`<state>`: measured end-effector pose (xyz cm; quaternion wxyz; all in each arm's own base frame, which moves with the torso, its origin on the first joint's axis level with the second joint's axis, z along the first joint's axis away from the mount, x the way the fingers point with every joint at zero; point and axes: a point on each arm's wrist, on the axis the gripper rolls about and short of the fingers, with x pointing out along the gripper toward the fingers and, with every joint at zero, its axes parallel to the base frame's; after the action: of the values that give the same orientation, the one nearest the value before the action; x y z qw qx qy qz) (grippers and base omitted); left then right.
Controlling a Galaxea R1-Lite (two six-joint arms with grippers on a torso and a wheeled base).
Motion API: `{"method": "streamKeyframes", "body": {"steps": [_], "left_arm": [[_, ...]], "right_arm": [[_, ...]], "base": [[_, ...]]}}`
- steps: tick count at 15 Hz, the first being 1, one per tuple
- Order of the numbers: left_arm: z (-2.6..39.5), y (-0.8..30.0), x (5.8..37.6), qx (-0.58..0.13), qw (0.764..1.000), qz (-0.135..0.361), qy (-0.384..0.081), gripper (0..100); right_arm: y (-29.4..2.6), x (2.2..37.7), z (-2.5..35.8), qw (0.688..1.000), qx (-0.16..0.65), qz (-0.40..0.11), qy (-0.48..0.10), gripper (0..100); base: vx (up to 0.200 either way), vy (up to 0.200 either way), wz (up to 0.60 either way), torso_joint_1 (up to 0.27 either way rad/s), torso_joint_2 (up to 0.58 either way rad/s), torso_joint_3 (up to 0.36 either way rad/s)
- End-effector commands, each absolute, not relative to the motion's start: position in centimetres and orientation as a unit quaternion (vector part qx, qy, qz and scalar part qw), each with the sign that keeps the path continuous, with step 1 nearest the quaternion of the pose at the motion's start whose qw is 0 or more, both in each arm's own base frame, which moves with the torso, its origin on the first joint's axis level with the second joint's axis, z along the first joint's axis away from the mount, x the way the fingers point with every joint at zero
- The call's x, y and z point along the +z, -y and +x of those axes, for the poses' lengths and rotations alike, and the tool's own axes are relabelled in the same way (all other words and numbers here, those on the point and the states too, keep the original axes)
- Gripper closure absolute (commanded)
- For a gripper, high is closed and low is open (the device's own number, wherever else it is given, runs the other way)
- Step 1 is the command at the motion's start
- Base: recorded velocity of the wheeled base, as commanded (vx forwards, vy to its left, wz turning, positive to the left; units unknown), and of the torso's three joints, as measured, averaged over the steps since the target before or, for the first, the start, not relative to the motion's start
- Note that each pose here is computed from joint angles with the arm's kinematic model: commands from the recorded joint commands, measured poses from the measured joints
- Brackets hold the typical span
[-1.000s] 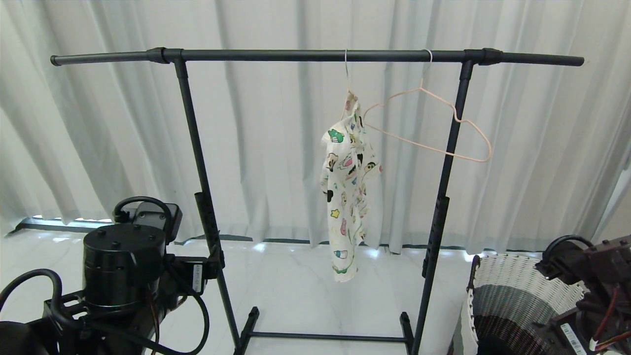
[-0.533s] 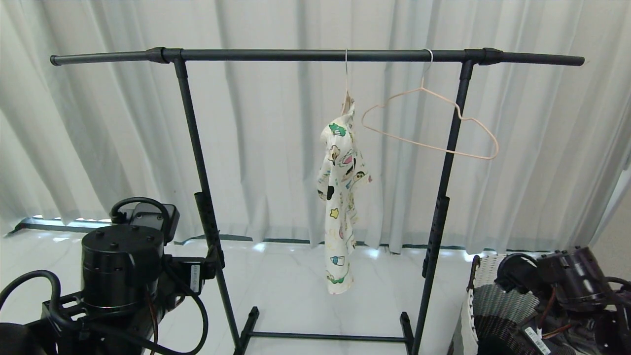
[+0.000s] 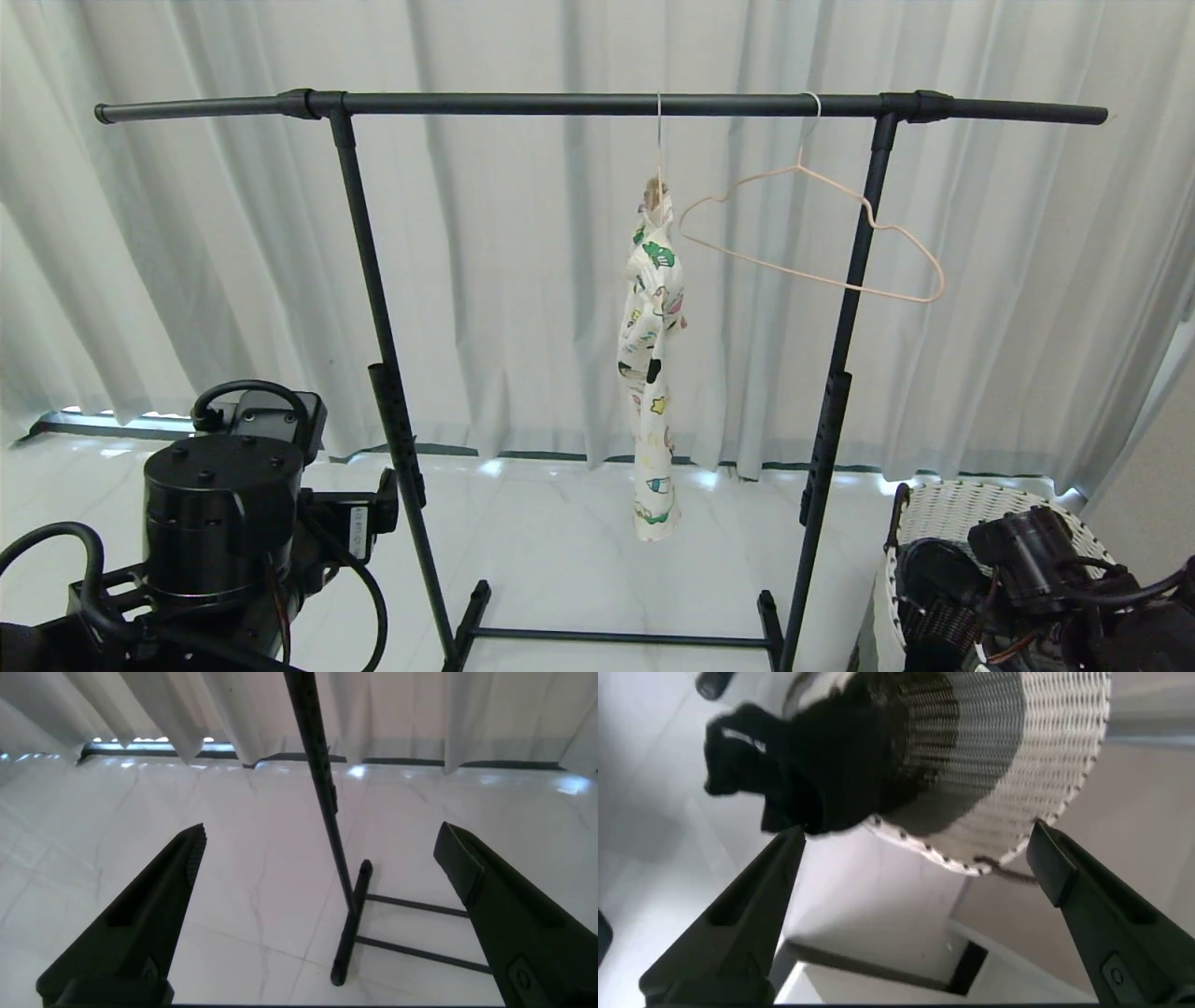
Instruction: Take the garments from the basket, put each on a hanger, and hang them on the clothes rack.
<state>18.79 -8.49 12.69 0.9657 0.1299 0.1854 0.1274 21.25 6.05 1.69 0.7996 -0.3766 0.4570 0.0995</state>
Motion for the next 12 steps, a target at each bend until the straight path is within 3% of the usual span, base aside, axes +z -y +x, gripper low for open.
{"method": "streamKeyframes", "body": {"steps": [1,4,9,12], "left_arm": [[18.4,8.4,13.0,0.128,0.967,0.127,-0.178,0],[17.9,8.2,12.9,0.137,0.966,0.130,-0.178,0],[17.3,8.0,12.6,0.133,0.965,0.135,-0.182,0],[17.3,8.0,12.6,0.133,0.965,0.135,-0.182,0]], "right_arm": [[-6.2,0.2,21.9,0.798,0.117,-0.370,-0.462,0],[-6.4,-0.4,21.4,0.799,0.120,-0.374,-0.456,0],[-6.5,-1.2,21.7,0.842,0.100,-0.359,-0.390,0],[-6.5,-2.3,21.9,0.852,0.088,-0.359,-0.371,0]], "base": [[0.000,0.000,0.00,0.000,0.00,0.000],[0.000,0.000,0.00,0.000,0.00,0.000],[0.000,0.000,0.00,0.000,0.00,0.000],[0.000,0.000,0.00,-0.098,0.30,0.207]]}}
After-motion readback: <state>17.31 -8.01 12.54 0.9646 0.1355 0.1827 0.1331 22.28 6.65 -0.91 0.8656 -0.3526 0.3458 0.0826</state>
